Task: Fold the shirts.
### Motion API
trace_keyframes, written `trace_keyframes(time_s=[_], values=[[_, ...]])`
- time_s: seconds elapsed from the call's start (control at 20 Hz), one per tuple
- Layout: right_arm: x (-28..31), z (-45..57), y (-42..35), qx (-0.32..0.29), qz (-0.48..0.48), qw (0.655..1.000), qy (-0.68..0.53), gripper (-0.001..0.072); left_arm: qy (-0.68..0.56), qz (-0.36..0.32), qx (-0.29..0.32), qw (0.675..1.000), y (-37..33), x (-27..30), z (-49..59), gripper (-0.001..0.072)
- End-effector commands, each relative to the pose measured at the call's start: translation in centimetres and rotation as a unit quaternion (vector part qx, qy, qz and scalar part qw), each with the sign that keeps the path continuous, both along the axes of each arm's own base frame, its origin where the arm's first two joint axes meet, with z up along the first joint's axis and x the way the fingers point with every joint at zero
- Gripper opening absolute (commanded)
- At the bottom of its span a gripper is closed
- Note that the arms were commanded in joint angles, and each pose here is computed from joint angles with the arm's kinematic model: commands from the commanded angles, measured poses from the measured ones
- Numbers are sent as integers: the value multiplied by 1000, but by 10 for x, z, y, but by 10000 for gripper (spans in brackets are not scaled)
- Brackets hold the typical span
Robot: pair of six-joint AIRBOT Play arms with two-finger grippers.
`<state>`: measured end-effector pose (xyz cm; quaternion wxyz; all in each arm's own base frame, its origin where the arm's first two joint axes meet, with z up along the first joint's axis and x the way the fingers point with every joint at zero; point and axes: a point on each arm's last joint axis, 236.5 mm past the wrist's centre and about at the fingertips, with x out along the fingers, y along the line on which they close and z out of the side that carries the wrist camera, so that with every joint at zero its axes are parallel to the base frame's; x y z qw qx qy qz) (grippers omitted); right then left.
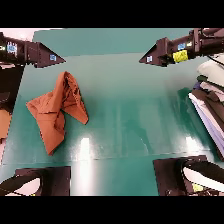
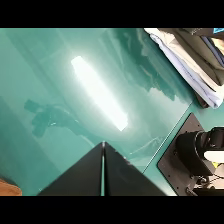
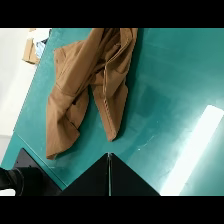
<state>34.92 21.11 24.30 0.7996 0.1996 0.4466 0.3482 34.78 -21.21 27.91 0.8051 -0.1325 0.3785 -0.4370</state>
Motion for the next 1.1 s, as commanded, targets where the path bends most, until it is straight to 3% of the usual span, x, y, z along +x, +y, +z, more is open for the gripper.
trace_keyframes(time_s=[0.0,1.05], values=[[0,0,0,0,0,1000,0,22,0,0,0,1000,0,0,0,25],[7,4,0,7,-11,1000,-11,22,-7,10,-22,1000,-3,6,9,25]])
